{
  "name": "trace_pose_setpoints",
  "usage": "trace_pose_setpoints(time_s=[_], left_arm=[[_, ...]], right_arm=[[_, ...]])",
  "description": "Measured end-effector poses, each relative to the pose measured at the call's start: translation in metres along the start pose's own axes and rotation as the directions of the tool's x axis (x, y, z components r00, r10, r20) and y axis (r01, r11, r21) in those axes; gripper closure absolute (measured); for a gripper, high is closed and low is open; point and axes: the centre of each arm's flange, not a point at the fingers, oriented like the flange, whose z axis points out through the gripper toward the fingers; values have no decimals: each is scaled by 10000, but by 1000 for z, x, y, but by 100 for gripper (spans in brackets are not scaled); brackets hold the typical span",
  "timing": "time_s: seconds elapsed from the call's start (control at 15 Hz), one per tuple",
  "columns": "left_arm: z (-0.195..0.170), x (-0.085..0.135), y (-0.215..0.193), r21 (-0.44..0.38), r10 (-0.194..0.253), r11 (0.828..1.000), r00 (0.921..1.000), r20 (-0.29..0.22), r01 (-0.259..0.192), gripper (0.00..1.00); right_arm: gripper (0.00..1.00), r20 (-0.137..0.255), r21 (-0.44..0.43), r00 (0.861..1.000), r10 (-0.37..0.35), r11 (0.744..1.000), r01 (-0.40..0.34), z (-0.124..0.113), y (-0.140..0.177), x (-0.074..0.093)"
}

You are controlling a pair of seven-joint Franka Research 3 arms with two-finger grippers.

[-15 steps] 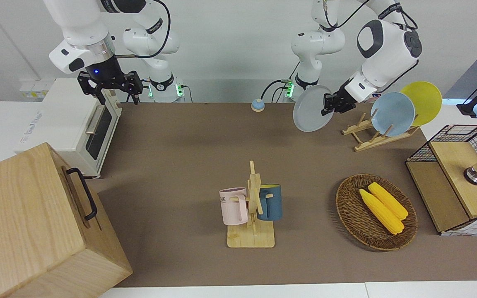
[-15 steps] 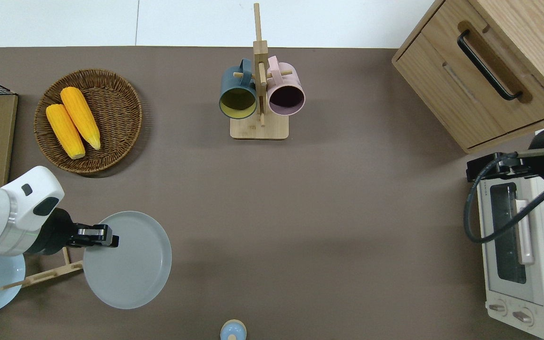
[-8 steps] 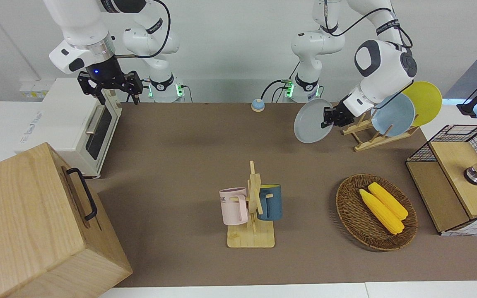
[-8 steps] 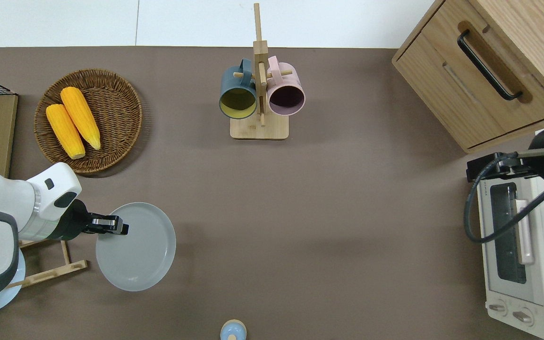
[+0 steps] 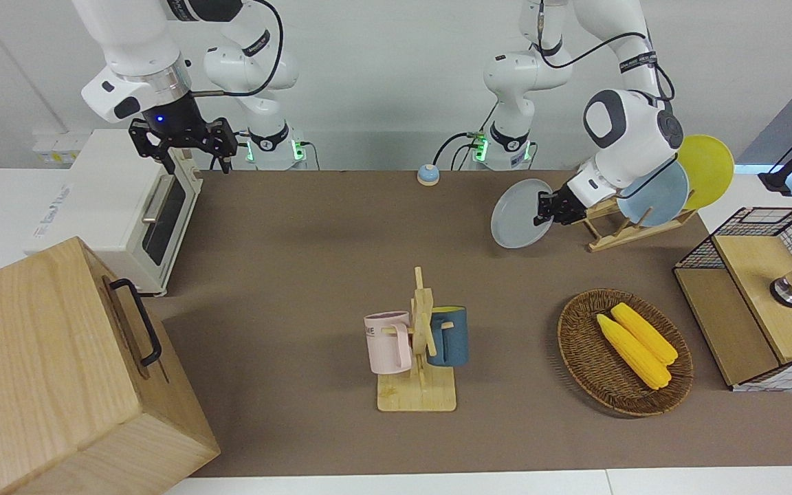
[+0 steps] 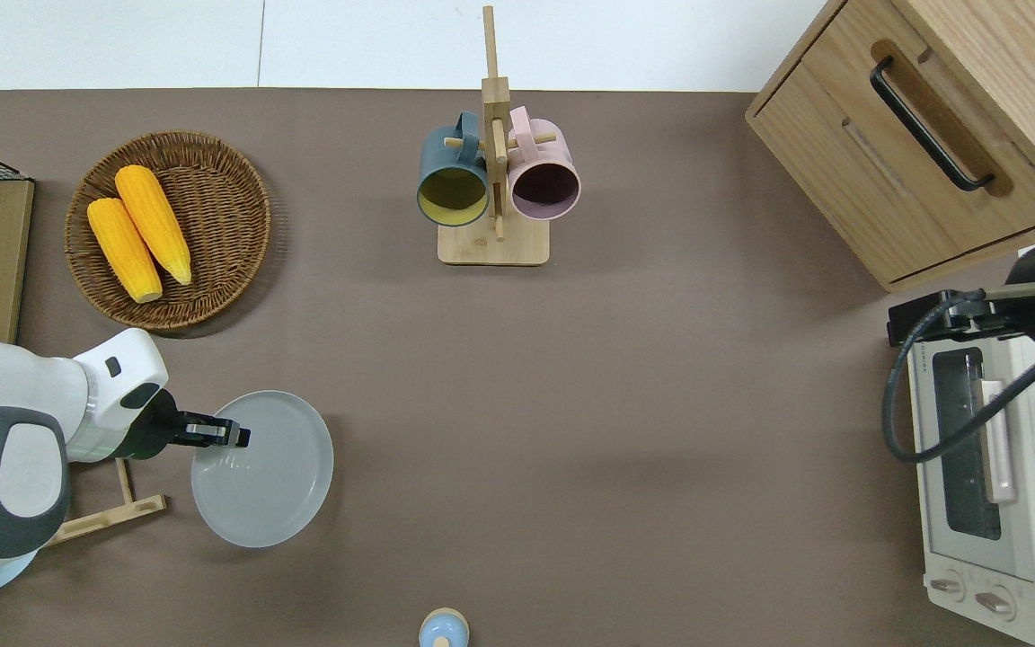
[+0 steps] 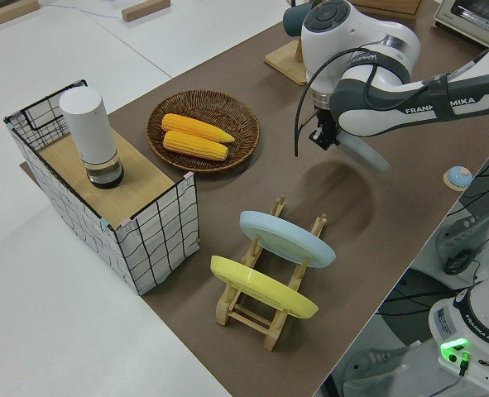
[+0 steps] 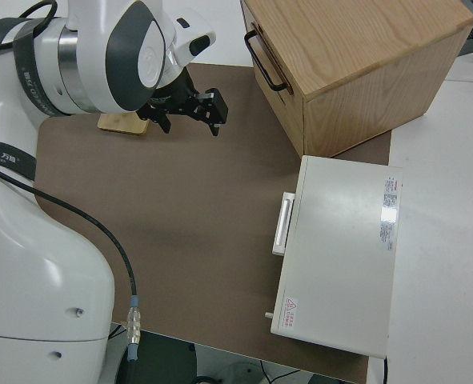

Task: Pick gray plate from low plate rack and place it on table with left arm
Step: 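Lower the gray plate flat onto the table beside the rack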

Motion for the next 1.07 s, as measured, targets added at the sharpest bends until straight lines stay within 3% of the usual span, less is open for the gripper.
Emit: trace_pose_setpoints(time_s=[0.27,0.6,1.07], left_arm=[[22,-1,-11,-45,132,9999,9998,-114,-132,93],[24,-2,-16,-109,387,9992,9989,-268,-390,91],[32,1,-15,52,607,9982,9974,-387,-605,23]], right_arm=[[1,0,0,10000,0,10000,0,0,0,0],[1,0,0,10000,0,10000,0,0,0,0],[1,0,0,10000,0,10000,0,0,0,0]])
